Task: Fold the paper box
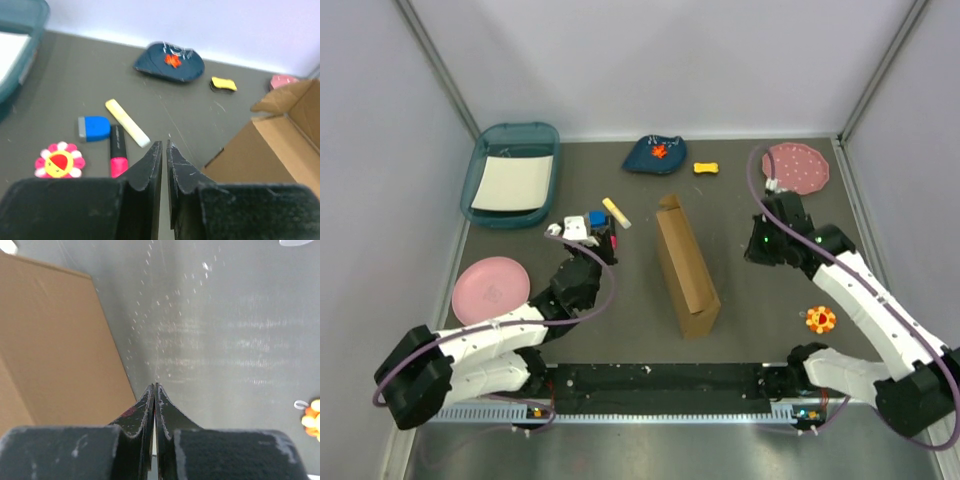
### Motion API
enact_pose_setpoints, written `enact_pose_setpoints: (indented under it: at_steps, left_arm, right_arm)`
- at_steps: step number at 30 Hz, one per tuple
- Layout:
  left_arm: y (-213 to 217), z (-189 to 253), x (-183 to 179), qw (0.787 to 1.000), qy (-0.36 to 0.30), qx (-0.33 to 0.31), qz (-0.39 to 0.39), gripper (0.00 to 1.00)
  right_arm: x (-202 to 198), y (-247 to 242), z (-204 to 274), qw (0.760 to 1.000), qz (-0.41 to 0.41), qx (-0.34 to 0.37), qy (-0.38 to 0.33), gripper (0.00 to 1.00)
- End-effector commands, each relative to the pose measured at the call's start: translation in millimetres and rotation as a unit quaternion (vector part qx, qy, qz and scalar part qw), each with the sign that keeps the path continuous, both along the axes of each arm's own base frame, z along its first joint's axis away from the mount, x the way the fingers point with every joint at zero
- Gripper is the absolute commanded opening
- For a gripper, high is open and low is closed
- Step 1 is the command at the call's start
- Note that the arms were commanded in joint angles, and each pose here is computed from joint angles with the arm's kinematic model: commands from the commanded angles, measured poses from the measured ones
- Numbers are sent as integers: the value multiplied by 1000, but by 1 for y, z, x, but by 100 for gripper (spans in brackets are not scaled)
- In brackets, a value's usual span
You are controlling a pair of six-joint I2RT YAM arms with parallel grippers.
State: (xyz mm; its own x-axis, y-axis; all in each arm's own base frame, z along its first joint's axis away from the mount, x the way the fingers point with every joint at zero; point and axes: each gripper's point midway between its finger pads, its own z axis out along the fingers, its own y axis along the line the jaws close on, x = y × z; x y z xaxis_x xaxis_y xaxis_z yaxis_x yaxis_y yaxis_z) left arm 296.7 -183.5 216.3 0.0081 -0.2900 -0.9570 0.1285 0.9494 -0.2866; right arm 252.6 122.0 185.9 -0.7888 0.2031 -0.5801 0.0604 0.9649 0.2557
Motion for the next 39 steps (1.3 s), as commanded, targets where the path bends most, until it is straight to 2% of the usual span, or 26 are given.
enact_pose_setpoints:
  at_steps: [1, 2, 7, 14, 18, 22, 25, 26, 28, 29, 30, 31, 32, 33, 35, 36, 38, 39]
  left_arm:
    - [-30, -31, -4, 992, 84, -39, -91, 13]
    - [-36, -22, 1, 991, 84, -43, -98, 14]
    - [-45, -40, 26, 981, 141, -75, -112, 19]
    - [-56, -53, 79, 972, 173, -103, -120, 18]
    - [-52, -65, 107, 965, 193, -125, -127, 18]
    - [-60, -82, 122, 953, 219, -138, -155, 19]
    - [-65, -83, 125, 947, 228, -135, -180, 17]
    - [-62, -87, 121, 947, 235, -133, -177, 18]
    - [-47, -67, 115, 958, 203, -139, -150, 17]
    - [-35, -81, 100, 957, 215, -142, -134, 16]
    - [-23, -57, 95, 963, 185, -161, -114, 16]
    - [-12, -54, 90, 966, 177, -166, -89, 16]
    - [0, -70, 76, 964, 204, -160, -67, 16]
    - [7, -54, 68, 965, 192, -171, -59, 16]
    - [19, -66, 50, 961, 222, -161, -41, 16]
    - [22, -52, 41, 962, 209, -168, -46, 17]
    - [26, -55, 27, 960, 215, -170, -50, 17]
    - [29, -44, 18, 961, 203, -177, -55, 17]
  right_arm:
    - [-14, -2, -1, 998, -18, 47, -39, 0]
    - [-19, -2, -12, 998, -20, 52, -36, 0]
    - [-40, -2, -28, 993, -38, 100, -40, 0]
    - [-66, 6, -64, 987, -41, 158, -11, 0]
    - [-80, 21, -62, 973, -26, 228, -18, 0]
    - [-87, 21, -63, 968, -30, 249, -25, 0]
    - [-83, 17, -74, 974, -41, 223, -8, 0]
    - [-76, 17, -67, 974, -42, 220, -17, 0]
    - [-60, 10, -66, 978, -60, 197, -38, 0]
    - [-50, 9, -69, 979, -72, 185, -34, 0]
    - [-33, 14, -58, 975, -71, 201, -61, 0]
    - [-21, 14, -57, 973, -76, 208, -65, 0]
    - [-5, 5, -68, 971, -106, 207, -51, 0]
    - [19, 15, -53, 959, -90, 256, -80, 0]
    - [50, 13, -42, 946, -84, 296, -102, 0]
    - [60, 23, -63, 949, -67, 301, -63, 0]
    - [96, 35, -46, 947, -30, 310, -81, 0]
    - [100, 50, -67, 943, 5, 330, -33, 0]
